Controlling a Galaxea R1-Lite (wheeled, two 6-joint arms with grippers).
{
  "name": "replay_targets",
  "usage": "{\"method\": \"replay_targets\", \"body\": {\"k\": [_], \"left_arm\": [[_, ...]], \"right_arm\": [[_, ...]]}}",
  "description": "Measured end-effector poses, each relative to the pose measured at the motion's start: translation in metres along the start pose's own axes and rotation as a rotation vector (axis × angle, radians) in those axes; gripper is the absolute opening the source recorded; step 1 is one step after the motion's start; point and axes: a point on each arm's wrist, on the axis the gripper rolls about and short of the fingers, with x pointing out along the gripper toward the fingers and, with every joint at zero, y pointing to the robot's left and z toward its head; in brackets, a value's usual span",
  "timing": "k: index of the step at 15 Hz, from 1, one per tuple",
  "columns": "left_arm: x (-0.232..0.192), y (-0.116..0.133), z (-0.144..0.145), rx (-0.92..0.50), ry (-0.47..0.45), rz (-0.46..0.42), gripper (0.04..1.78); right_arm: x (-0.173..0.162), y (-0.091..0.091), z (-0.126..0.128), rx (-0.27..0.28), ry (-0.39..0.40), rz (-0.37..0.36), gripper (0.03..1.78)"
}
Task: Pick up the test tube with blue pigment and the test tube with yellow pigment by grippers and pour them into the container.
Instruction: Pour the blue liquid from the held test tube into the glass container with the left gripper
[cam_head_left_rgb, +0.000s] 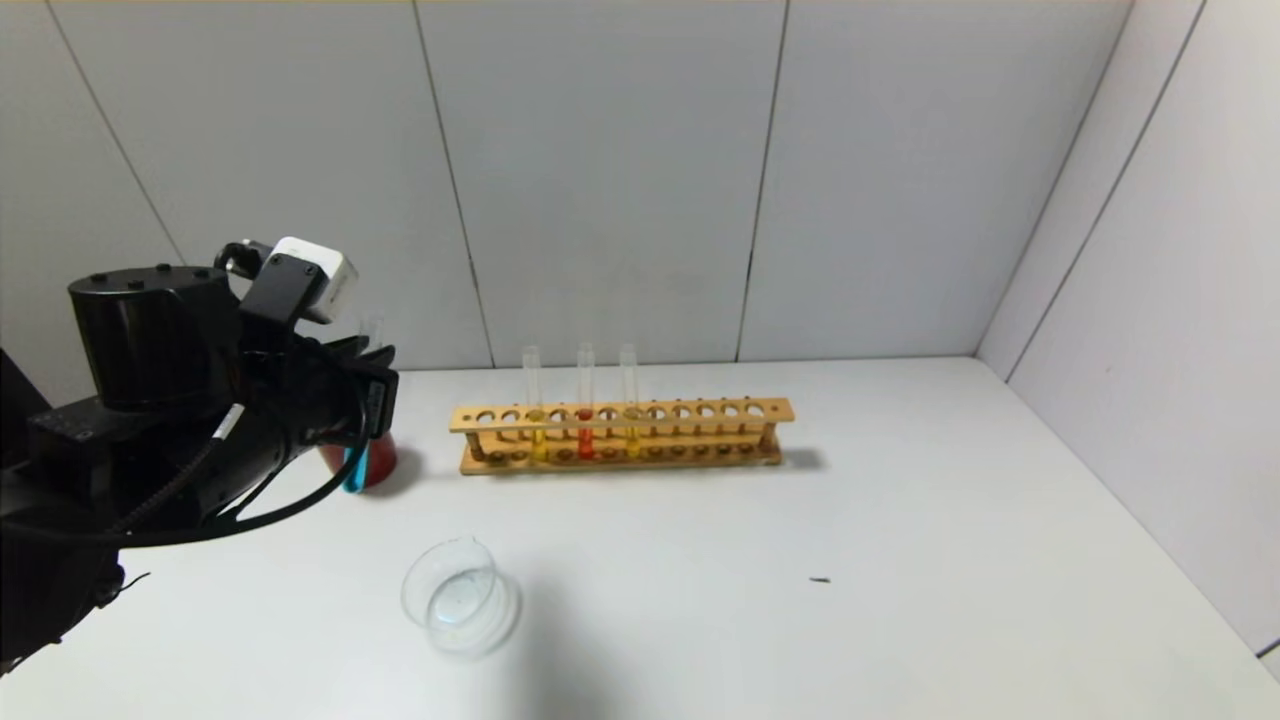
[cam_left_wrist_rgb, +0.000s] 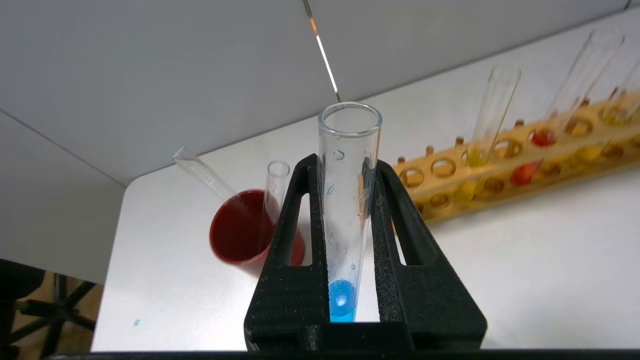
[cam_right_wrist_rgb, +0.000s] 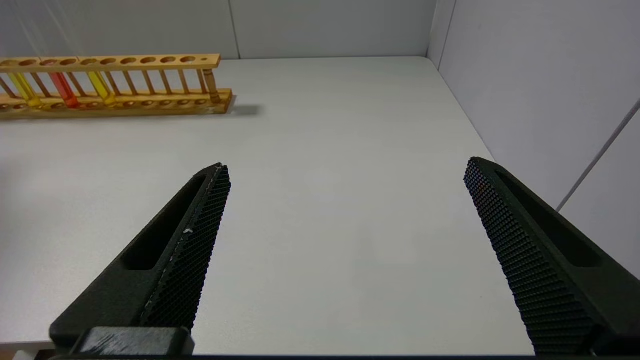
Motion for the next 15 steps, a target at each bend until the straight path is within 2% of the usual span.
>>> {"method": "replay_targets", "body": {"k": [5,15], "left_arm": [[-0.013,0.0,-0.022,0.137,0.095,-0.025,0.3],[-0.028,-0.009,-0.053,0.28,0.359,-0.13,0.3]], "right_arm": [[0.0,0.0,0.0,0.0,0.0,0.0,1.71],[0.0,0.0,0.0,0.0,0.0,0.001,1.71]]}}
